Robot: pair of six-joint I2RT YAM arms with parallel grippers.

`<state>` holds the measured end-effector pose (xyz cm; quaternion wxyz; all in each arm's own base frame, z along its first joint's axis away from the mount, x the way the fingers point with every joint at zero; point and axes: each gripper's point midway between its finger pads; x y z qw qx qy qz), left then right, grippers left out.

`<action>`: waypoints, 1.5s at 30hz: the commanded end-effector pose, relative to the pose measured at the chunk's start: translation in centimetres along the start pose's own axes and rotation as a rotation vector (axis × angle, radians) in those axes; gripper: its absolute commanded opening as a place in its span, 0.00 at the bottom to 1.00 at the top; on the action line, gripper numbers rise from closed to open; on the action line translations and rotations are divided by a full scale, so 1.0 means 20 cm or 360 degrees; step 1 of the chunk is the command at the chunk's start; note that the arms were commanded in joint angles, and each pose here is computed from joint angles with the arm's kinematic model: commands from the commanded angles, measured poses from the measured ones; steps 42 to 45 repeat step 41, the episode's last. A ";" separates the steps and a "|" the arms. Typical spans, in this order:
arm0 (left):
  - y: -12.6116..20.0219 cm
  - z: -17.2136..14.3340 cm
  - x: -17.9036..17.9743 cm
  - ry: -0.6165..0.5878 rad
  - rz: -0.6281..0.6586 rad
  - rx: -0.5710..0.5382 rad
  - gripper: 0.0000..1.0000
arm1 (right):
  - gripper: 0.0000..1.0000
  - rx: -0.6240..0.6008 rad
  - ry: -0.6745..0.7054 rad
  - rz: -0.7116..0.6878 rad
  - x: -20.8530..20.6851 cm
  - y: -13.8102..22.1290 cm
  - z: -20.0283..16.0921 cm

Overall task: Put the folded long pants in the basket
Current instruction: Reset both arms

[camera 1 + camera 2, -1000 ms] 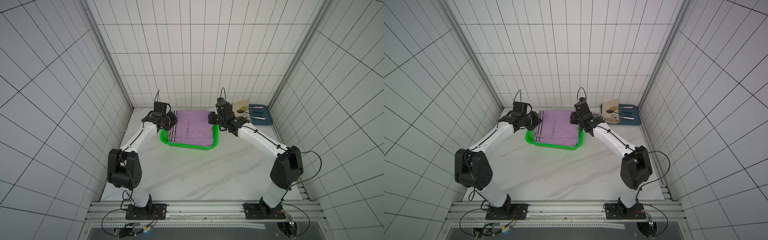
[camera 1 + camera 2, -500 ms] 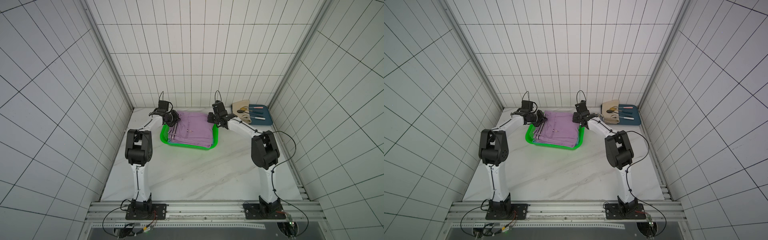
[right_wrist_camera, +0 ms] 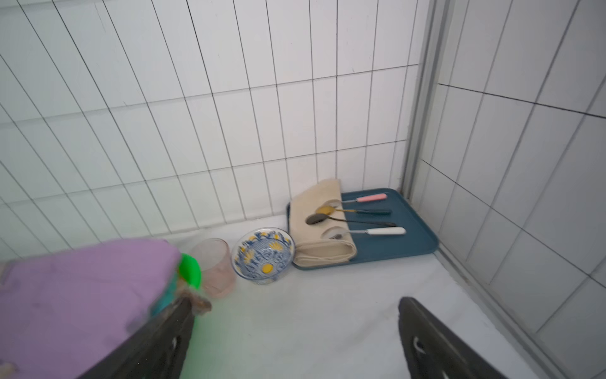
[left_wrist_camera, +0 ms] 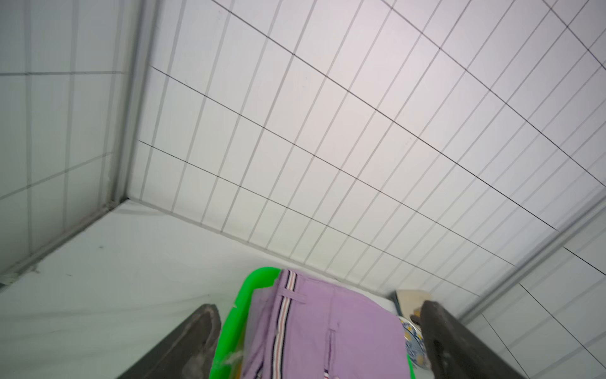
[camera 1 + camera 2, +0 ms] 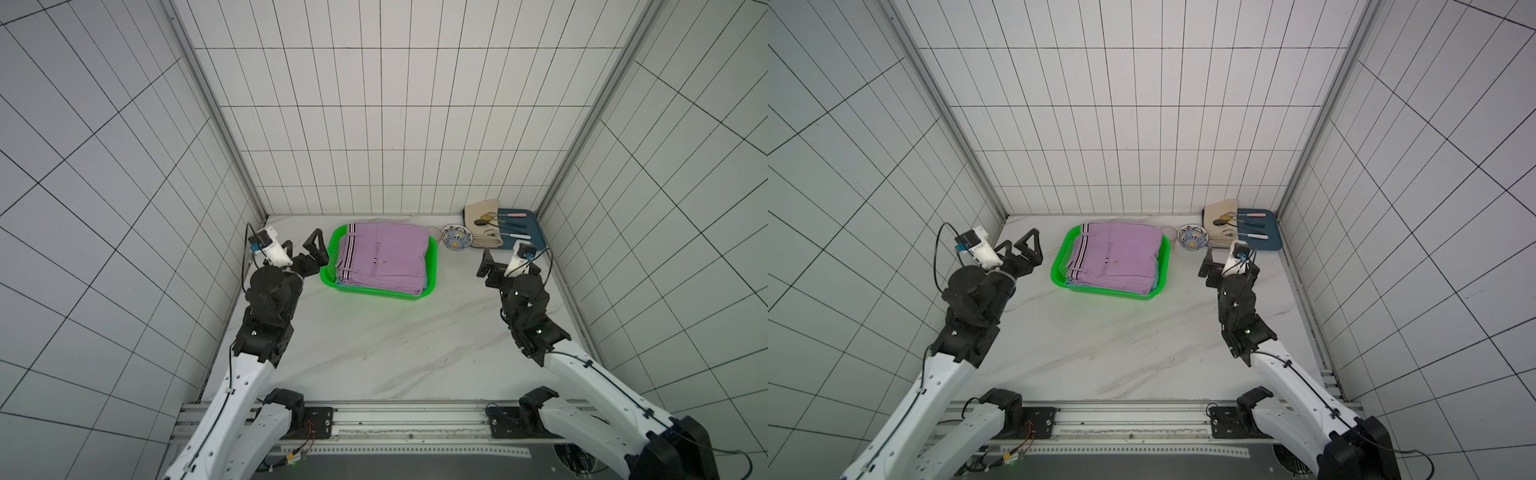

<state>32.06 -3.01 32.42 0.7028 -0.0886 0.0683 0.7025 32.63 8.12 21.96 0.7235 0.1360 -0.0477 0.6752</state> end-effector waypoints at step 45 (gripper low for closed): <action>-0.42 -0.95 0.58 -0.0589 0.0414 0.0491 0.98 | 0.99 0.0185 -0.0010 -0.0519 -0.73 -0.43 -0.37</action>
Point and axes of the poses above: each gripper's point midway between its finger pads, its own y axis back along the fingers, its own x axis along the line the jaws close on, z = x × y, and after that the axes turned 15 degrees about -y, right-handed
